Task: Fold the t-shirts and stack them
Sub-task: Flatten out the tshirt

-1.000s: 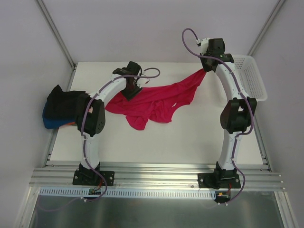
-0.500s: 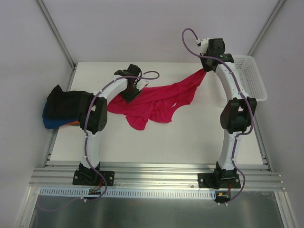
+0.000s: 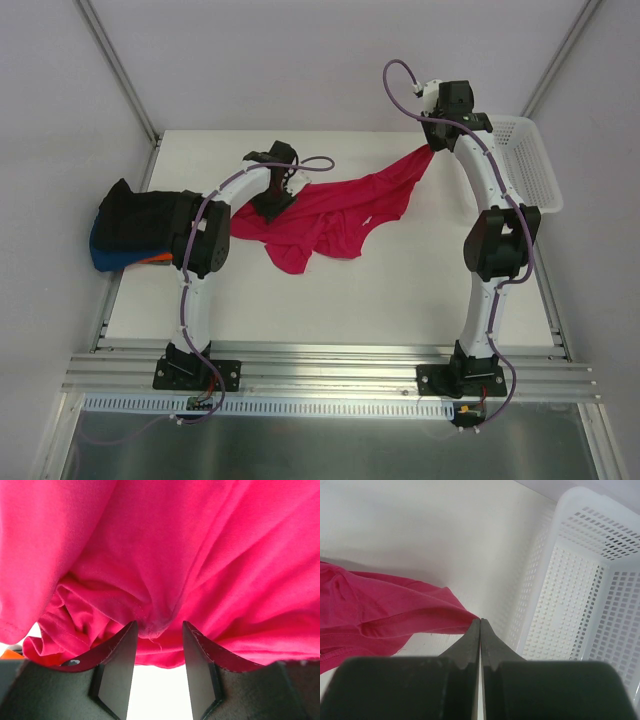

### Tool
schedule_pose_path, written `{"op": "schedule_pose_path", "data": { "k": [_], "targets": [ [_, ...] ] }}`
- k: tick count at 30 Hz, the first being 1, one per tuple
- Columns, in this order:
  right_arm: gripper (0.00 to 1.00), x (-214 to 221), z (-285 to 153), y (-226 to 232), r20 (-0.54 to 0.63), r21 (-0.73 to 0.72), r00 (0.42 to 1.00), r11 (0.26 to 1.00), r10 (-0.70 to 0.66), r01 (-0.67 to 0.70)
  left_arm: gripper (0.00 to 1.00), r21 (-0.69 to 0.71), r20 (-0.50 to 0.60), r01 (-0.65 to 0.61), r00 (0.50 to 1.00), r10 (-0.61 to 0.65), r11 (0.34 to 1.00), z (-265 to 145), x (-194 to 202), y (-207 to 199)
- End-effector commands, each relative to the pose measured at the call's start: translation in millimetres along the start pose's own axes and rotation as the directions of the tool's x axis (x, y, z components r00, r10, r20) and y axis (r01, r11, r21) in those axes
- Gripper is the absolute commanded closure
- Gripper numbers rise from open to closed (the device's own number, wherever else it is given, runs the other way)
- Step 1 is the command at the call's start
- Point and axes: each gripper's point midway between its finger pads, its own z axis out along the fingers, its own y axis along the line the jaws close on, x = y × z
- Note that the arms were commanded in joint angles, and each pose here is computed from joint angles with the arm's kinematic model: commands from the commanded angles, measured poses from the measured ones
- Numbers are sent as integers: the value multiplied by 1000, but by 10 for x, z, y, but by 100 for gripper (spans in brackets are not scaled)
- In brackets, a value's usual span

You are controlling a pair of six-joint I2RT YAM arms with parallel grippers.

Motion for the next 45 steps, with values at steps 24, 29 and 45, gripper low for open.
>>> {"op": "schedule_pose_path", "data": {
  "k": [24,29,45],
  "targets": [
    [100,-920,-973,-381,306,76,952,996,26,-51,100,-303,338,45,939,63,952,-1625,-604,1105],
    [100,-1218,-1579,-676,453,128,888,980,79,-152,100,-404,405,68,907,112,912,-2298,-483,1319],
    [100,-772,-3690,-1012,648,152,720,884,248,-441,100,-540,595,209,780,194,815,-3870,163,1303]
  ]
}}
